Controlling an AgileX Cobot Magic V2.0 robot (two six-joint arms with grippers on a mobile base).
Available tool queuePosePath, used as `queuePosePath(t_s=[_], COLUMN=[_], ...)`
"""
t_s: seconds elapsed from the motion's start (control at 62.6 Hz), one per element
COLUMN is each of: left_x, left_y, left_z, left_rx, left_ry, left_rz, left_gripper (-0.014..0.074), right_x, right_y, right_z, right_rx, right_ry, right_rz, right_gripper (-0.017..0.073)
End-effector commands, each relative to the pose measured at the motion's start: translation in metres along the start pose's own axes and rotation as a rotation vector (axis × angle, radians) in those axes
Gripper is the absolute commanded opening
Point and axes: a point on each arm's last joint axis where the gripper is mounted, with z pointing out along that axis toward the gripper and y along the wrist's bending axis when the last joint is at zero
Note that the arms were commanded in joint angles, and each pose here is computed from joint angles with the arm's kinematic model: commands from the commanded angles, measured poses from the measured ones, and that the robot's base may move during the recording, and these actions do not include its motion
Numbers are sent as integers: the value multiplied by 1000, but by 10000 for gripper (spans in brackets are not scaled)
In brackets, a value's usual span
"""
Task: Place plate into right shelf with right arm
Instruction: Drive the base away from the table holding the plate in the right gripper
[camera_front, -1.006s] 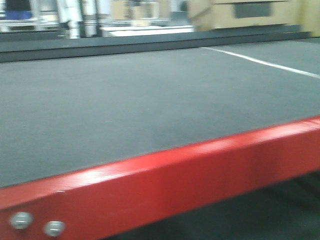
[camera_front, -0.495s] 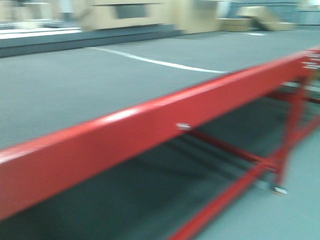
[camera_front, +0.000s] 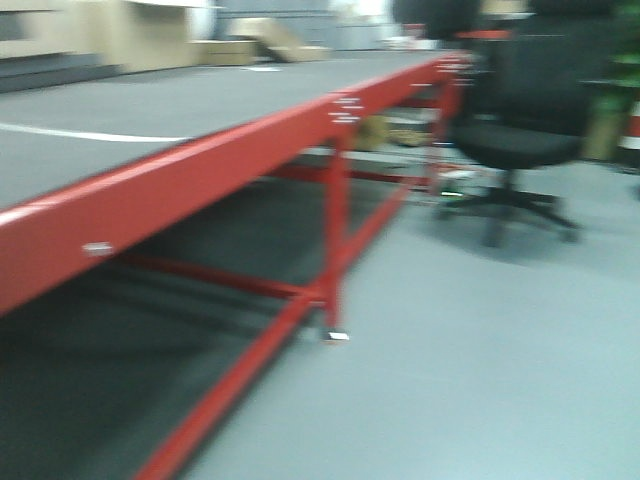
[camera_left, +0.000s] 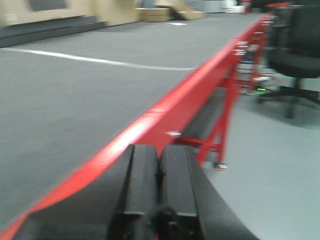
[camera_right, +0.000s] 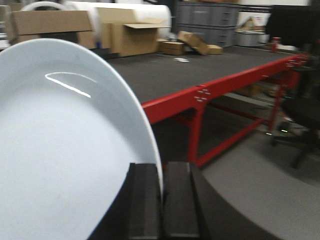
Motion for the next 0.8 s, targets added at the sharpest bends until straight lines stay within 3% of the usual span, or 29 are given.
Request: queuePosePath(t_s=[0.0,0.782], left_x=[-6,-6], left_y=[2,2], left_z=[-1,-1], left_rx=[-19,-19], left_ry=[-84,-81], left_rz=[-5,-5], left_gripper=[-47,-47], right_x=[-16,-16], right_y=[2,2], right_z=[-1,-1], right_rx=[-15,-15], right_ry=[-111,-109], right_rz=[-19,-19], right_gripper=[55,55])
